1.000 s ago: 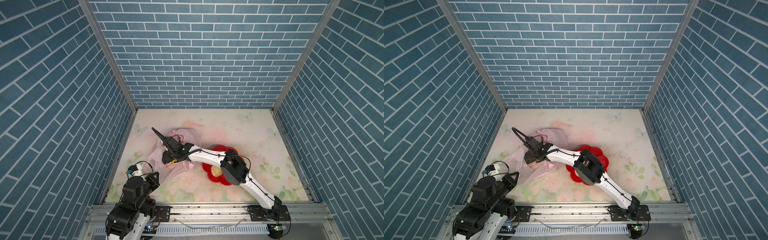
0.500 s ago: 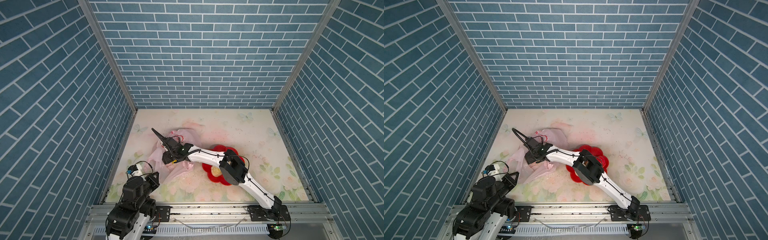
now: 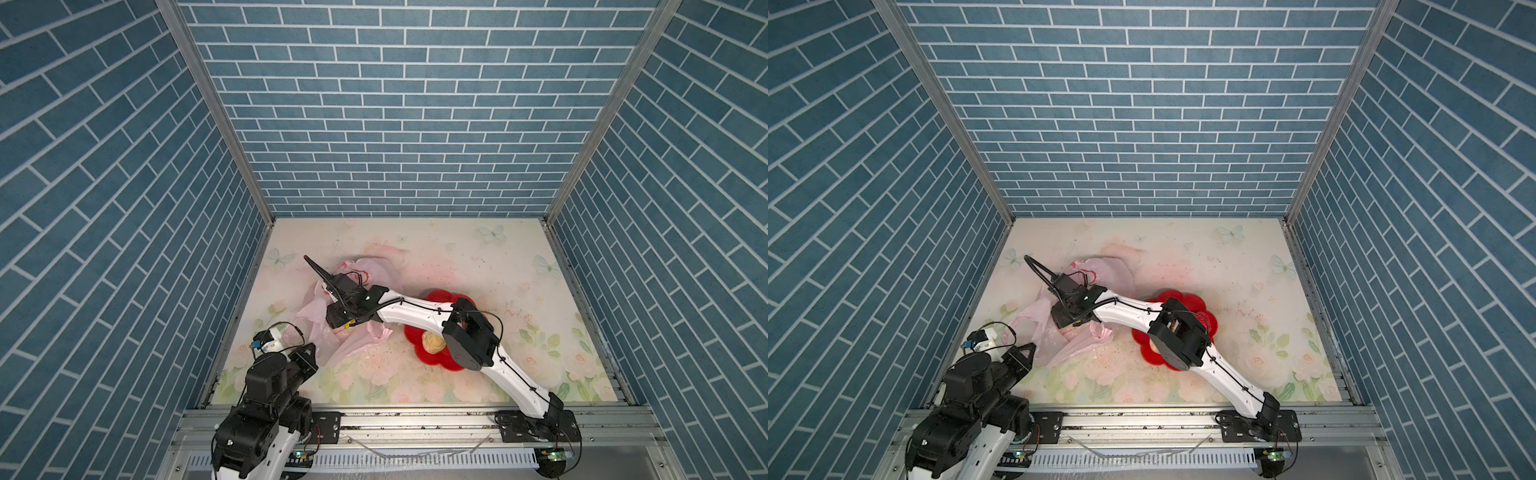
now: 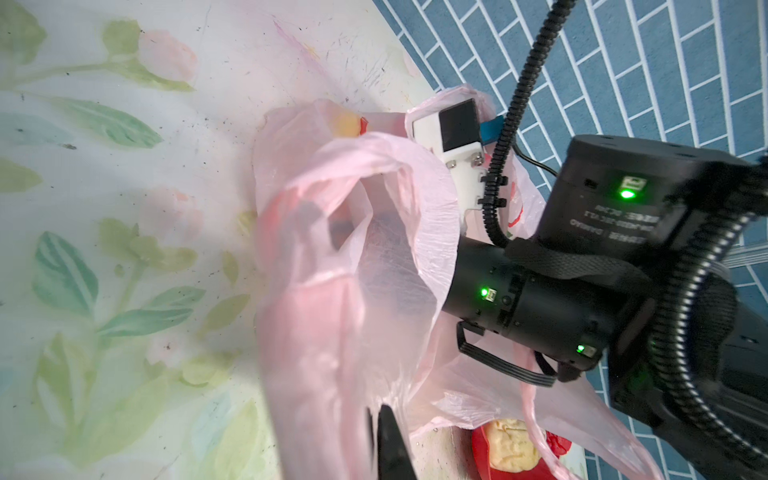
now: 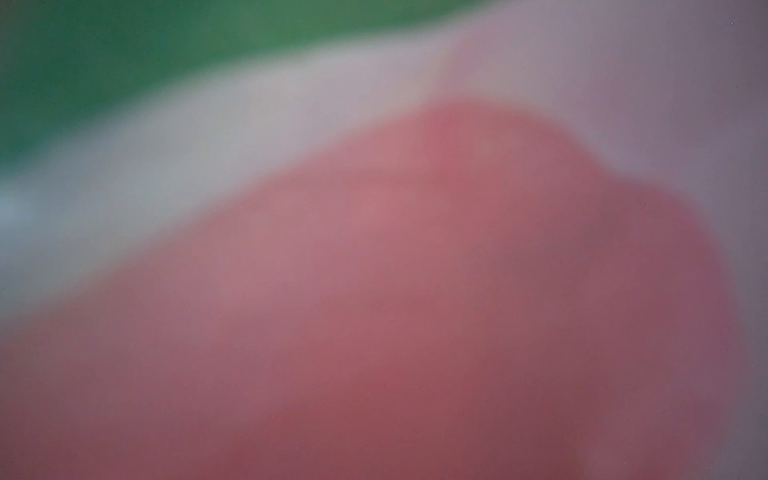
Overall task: Take the fake fruits out of the plastic bag
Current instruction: 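Push the right gripper deeper into the bag and grasp the orange, then lift the orange out of the bag with the right gripper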
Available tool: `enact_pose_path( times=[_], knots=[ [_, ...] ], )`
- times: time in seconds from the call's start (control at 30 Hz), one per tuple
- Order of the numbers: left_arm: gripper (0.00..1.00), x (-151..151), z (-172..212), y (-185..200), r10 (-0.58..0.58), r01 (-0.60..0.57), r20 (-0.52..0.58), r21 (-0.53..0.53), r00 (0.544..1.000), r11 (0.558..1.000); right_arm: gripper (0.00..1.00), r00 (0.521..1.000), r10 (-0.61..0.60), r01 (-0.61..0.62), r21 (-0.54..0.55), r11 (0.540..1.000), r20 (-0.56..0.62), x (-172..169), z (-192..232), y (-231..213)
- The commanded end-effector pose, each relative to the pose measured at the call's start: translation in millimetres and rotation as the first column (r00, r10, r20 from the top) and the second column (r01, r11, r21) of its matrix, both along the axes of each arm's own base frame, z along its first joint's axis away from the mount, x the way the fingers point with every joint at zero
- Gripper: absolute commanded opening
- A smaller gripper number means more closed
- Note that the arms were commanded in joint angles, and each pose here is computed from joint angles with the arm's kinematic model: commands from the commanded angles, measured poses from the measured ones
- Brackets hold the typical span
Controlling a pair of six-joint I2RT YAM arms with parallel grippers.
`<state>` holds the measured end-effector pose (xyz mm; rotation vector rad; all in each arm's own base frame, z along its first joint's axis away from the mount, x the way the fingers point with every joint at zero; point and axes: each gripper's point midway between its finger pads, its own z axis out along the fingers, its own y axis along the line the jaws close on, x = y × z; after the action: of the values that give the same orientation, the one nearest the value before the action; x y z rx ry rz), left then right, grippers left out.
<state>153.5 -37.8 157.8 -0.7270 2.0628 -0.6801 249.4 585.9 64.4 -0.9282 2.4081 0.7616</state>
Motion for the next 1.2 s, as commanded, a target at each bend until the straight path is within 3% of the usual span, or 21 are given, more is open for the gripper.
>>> enact_pose_path(
  times=[0.0,0.4,0.63,1.17],
  knots=[
    [0.08,0.4,2.2,6.4,0.015,-0.016,0.005,0.046,1.0,0.999,0.4,0.999,0.018,-0.019,0.043,0.999,0.027,-4.1,44.1,-7.7],
    [0.08,1.5,3.4,12.5,0.044,-0.046,0.026,0.063,0.999,0.997,0.35,0.997,0.065,-0.065,-0.002,0.998,-0.033,-35.8,57.6,-40.6],
    [0.08,1.3,5.0,14.4,0.052,-0.055,0.043,0.064,0.998,0.996,0.34,0.995,0.098,-0.099,-0.016,0.995,-0.022,-63.3,85.9,-71.7],
    [0.08,3.9,10.0,8.1,0.006,-0.012,0.073,0.073,0.997,0.997,0.3,0.988,0.106,-0.114,0.069,0.991,0.109,-87.4,172.1,-117.8]
  ],
)
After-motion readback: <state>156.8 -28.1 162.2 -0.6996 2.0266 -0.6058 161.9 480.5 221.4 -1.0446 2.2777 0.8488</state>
